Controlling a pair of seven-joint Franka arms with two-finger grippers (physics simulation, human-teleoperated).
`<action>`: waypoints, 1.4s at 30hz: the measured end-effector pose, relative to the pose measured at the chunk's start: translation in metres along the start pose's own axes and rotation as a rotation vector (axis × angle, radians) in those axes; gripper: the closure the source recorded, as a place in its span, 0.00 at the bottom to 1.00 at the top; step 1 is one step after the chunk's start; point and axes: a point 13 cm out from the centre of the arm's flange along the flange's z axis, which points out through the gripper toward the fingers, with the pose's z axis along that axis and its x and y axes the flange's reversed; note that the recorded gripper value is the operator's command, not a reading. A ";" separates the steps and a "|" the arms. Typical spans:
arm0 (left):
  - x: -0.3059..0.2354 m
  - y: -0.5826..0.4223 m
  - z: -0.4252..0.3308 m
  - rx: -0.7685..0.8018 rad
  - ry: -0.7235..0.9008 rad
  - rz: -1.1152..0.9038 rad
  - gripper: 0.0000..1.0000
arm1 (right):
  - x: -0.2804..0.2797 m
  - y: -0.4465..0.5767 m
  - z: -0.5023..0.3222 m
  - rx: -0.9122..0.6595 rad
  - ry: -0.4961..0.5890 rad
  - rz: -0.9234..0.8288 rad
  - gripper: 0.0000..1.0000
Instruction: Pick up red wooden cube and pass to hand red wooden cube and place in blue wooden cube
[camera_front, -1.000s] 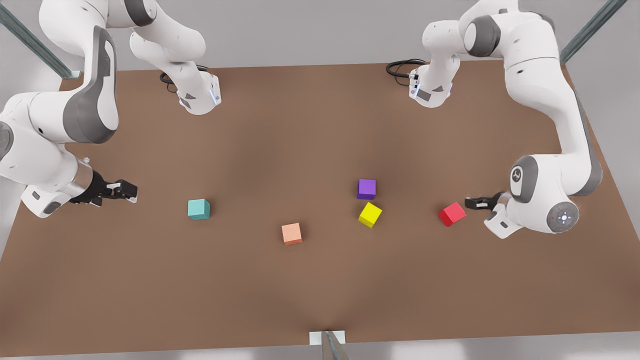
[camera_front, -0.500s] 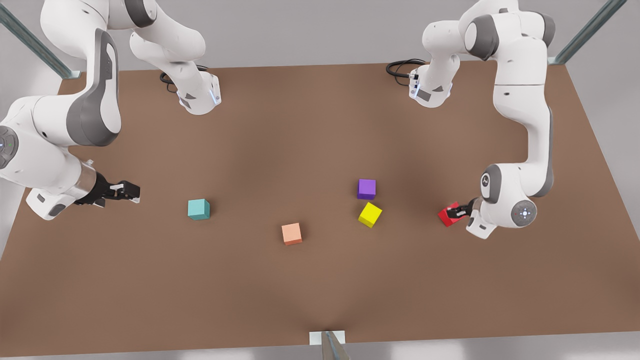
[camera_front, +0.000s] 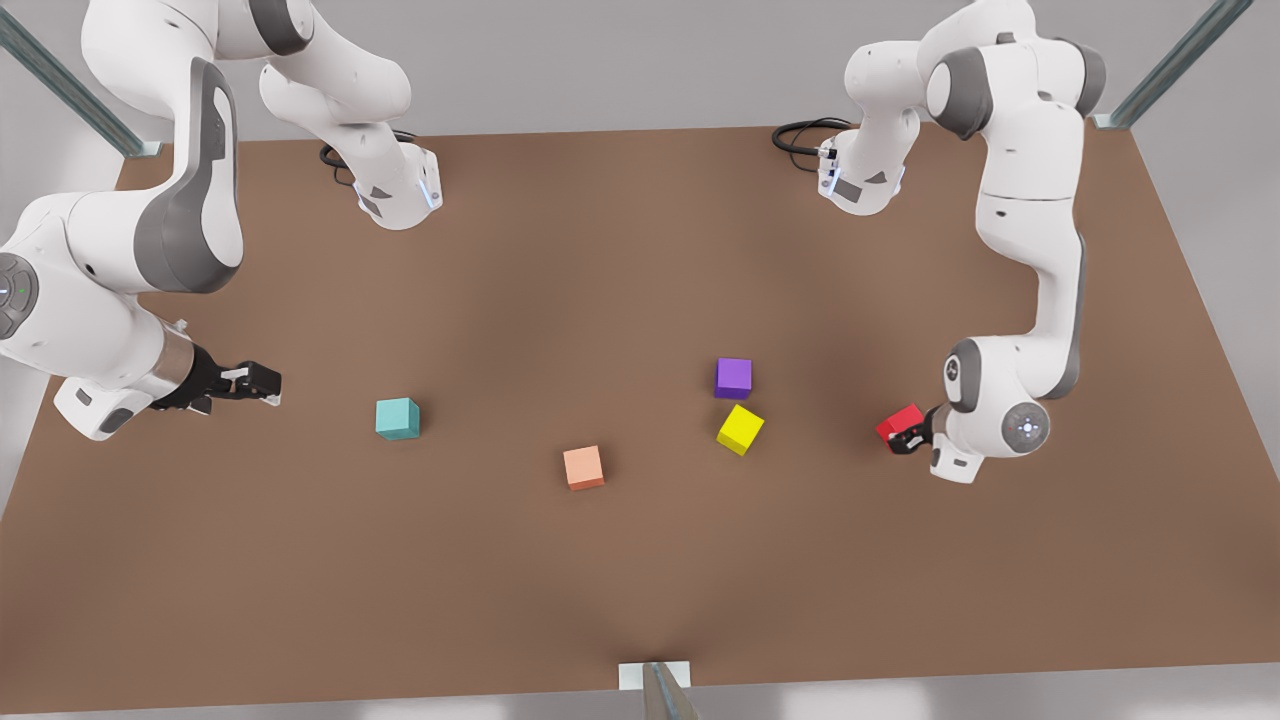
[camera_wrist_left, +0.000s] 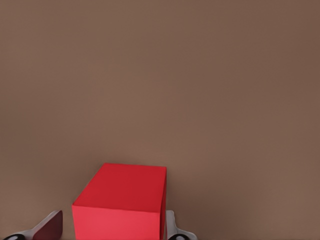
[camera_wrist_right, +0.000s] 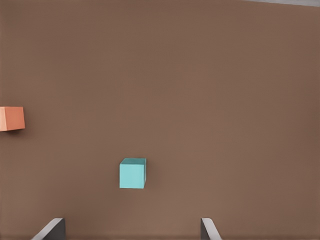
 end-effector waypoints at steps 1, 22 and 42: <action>-0.001 0.000 0.004 0.000 -0.001 -0.009 0.00 | 0.000 0.000 0.000 0.000 0.000 0.000 0.00; 0.124 -0.246 -0.193 0.347 0.066 0.274 0.45 | -0.001 0.013 0.012 -0.041 0.027 -0.008 0.00; 0.277 -0.432 -0.158 1.184 0.574 0.422 0.50 | -0.132 0.307 0.151 -1.239 -0.214 -0.444 0.00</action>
